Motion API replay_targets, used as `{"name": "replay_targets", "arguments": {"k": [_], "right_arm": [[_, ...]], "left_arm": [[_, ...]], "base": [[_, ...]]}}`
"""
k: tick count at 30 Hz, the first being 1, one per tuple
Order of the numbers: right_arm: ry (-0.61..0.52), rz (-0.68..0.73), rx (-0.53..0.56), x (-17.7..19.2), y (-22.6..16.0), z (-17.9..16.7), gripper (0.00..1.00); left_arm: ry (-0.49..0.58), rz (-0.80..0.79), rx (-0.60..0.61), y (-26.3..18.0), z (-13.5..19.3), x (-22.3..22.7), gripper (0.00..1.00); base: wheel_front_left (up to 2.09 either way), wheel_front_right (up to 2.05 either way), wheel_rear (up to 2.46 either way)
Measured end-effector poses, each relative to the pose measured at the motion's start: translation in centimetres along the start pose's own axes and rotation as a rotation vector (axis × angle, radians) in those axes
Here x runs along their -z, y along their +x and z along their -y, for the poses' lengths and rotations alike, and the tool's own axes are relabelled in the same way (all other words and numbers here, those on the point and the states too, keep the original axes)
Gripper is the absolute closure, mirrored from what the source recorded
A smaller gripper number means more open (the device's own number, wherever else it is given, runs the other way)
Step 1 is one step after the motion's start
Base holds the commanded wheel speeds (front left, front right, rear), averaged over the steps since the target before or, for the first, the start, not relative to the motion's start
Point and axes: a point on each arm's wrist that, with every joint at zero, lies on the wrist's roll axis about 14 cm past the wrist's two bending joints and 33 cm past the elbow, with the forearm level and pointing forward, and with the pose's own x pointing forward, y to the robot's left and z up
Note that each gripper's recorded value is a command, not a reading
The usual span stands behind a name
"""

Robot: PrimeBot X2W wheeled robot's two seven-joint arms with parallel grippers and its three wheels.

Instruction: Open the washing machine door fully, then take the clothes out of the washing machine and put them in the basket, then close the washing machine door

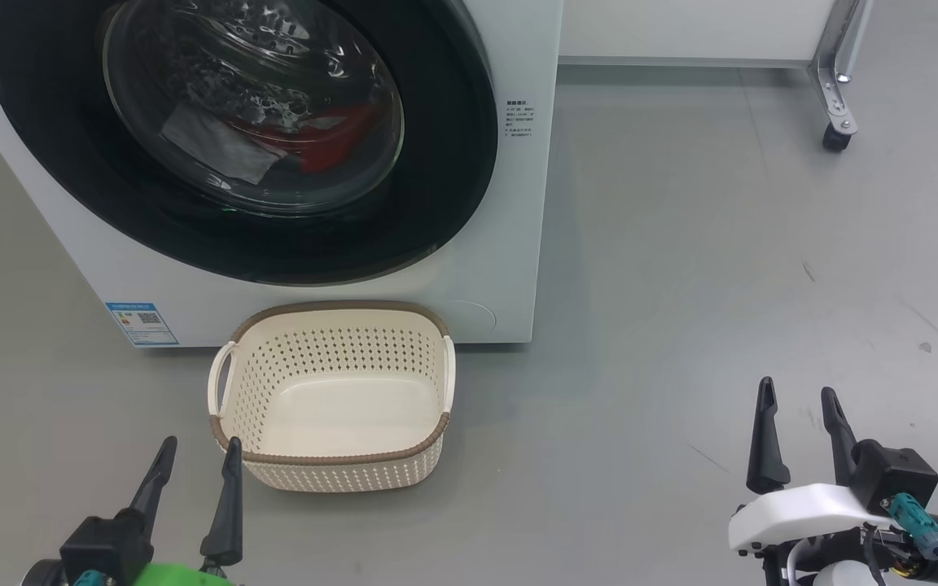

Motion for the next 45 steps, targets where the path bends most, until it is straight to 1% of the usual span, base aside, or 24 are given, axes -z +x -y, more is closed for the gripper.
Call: {"name": "replay_targets", "arguments": {"k": [10,16,19,37,38,39,42,45], "right_arm": [[-0.013,0.016,-0.002,-0.5,0.3,0.0,0.00],[-0.074,-0.012,-0.029,0.5,0.0,-0.6,0.00],[-0.088,-0.022,-0.034,0.9,-0.1,-0.7,0.00],[-0.088,-0.023,-0.035,0.9,0.2,-0.7,0.00],[-0.084,-0.023,-0.034,0.9,0.2,-0.7,0.56],[-0.079,-0.024,-0.034,0.9,0.3,-0.7,1.00],[-0.076,-0.014,-0.040,0.6,0.5,-1.0,1.00],[-0.046,0.000,-0.037,0.1,0.9,-1.1,1.00]], "left_arm": [[0.003,0.002,-0.005,0.0,-0.1,0.0,0.00],[0.005,0.000,-0.005,-0.1,-0.1,0.0,0.00],[0.004,0.000,-0.005,-0.1,0.0,0.0,0.00],[-0.003,-0.006,-0.024,-0.3,-0.5,0.3,0.00],[-0.003,-0.007,-0.026,-0.4,-0.5,0.3,0.00],[-0.003,-0.008,-0.028,-0.4,-0.6,0.3,0.00],[-0.003,-0.010,-0.031,-0.4,-0.7,0.4,0.00],[-0.004,-0.013,-0.033,-0.4,-0.7,0.5,0.00]], "base": [[0.00,0.00,0.00],[0.00,0.00,0.00],[0.00,0.00,0.00],[0.00,0.00,0.00],[0.00,0.00,0.00],[0.00,0.00,0.00],[0.00,0.00,0.00],[0.00,0.00,0.00]]}}
